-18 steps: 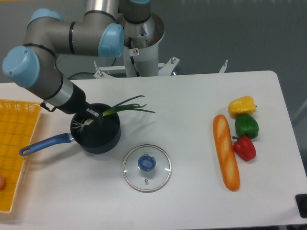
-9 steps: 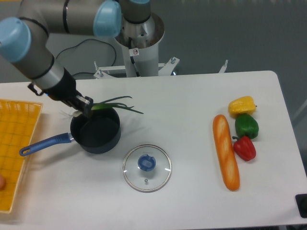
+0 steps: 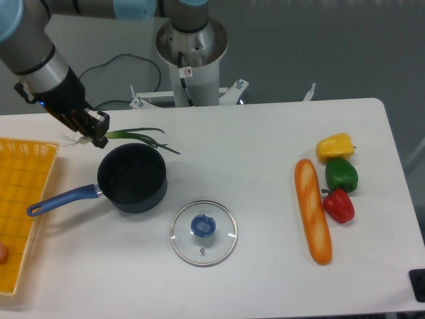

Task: Place the green onion in the pot
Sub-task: 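Raise the gripper with the onions toward the saucepan handle side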

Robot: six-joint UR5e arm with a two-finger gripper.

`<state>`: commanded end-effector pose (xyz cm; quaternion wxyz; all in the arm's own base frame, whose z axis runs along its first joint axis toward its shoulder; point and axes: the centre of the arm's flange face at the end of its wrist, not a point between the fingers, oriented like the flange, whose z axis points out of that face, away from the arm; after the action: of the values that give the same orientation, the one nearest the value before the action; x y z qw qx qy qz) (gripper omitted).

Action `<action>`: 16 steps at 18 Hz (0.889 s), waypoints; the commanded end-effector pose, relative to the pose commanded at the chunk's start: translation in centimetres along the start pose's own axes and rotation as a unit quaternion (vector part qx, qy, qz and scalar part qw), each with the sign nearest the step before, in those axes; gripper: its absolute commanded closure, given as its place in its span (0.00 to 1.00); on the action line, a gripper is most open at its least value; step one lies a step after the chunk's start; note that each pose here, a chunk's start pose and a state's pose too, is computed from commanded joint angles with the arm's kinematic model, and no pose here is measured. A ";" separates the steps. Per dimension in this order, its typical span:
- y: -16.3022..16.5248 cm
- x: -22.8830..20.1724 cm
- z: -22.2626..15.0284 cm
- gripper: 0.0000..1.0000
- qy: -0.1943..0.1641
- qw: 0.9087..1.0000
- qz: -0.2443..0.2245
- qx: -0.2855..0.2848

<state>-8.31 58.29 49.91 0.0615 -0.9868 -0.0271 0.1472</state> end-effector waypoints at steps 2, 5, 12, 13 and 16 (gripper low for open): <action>-0.5 -0.2 -0.6 1.00 -0.006 0.999 -0.019 0.025; -0.8 0.3 -0.4 1.00 -0.007 0.999 -0.029 0.031; -0.9 2.9 1.9 1.00 0.002 0.999 -0.034 0.010; -0.7 3.1 2.5 1.00 0.003 0.999 -0.032 0.005; -0.4 3.6 3.7 1.00 0.007 0.999 -0.032 -0.007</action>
<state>-6.00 59.34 45.39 0.0591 -0.9869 -0.0594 0.1381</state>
